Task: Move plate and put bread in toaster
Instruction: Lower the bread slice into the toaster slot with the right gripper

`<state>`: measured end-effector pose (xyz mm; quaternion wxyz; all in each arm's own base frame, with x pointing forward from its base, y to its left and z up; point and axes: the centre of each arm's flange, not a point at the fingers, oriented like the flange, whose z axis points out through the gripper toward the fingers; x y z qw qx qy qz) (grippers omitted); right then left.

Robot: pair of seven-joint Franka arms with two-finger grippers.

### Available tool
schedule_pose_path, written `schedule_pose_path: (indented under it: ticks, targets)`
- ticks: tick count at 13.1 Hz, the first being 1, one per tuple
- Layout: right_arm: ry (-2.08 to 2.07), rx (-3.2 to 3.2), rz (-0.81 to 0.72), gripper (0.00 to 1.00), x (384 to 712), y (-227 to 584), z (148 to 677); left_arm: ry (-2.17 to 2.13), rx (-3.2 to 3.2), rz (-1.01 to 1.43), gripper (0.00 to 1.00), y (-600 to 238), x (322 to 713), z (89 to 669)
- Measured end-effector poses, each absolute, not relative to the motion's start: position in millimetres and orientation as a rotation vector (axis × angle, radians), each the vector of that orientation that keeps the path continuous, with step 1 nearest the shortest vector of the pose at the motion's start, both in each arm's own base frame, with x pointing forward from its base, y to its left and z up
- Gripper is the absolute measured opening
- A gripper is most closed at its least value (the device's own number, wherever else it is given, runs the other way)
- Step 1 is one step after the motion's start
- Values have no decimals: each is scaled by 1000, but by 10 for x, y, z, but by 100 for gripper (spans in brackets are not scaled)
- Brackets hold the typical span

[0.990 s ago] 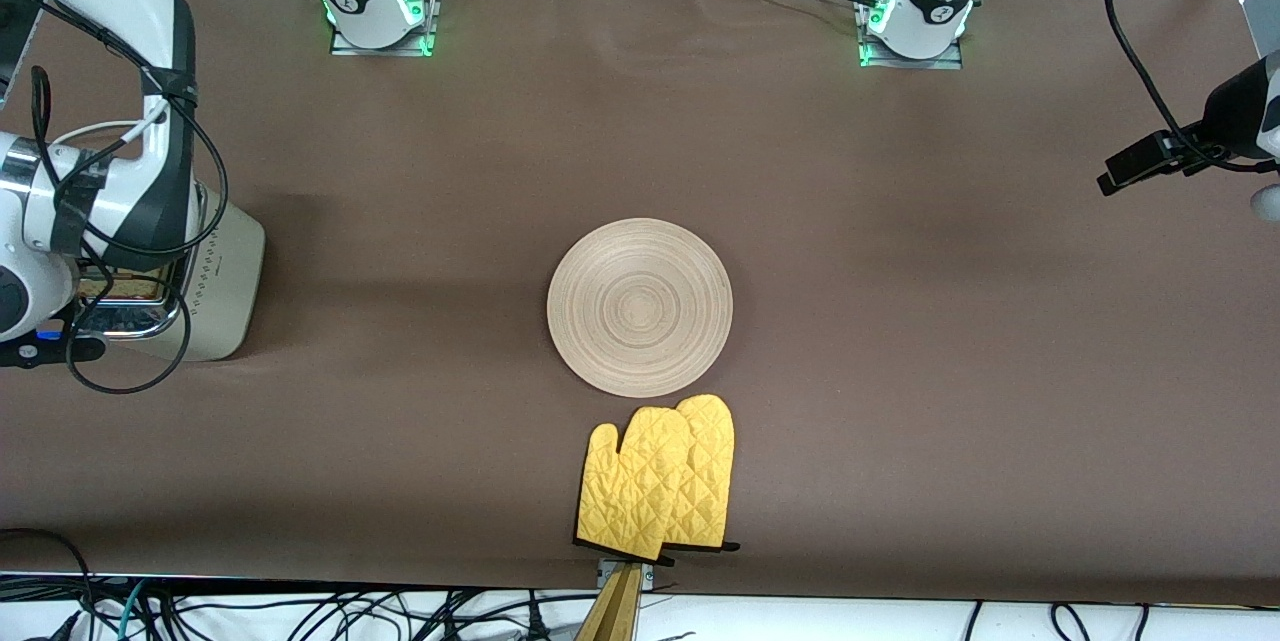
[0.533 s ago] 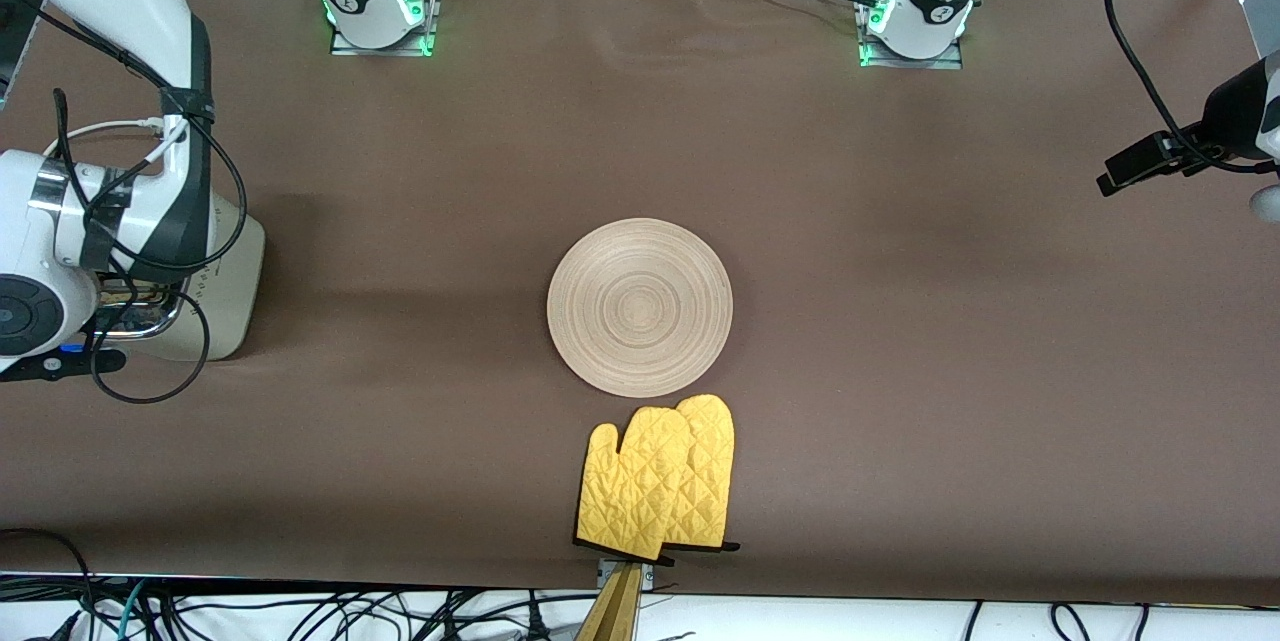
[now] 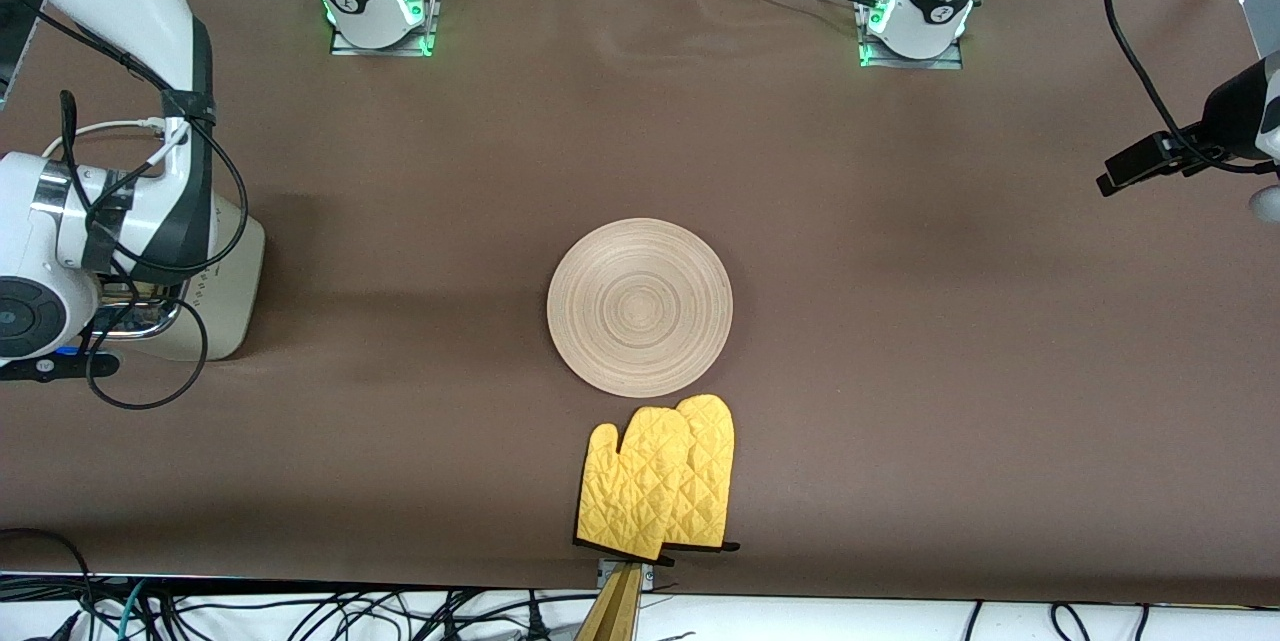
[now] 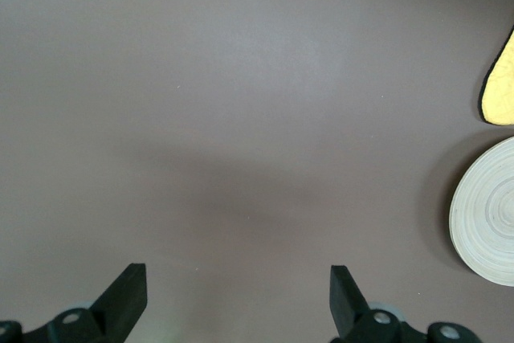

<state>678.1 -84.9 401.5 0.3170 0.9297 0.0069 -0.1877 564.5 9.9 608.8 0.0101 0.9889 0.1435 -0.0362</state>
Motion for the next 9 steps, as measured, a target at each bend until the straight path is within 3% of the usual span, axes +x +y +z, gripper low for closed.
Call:
schedule_pose_path:
  ticks: [3, 9]
  targets:
    - [-40, 2433, -573, 4, 6686, -865, 3997, 448, 3087, -114, 100, 98, 5646, 6086]
    - [-81, 2425, -586, 4, 6659, -879, 3994, 448, 3087, -114, 100, 98, 5648, 6083]
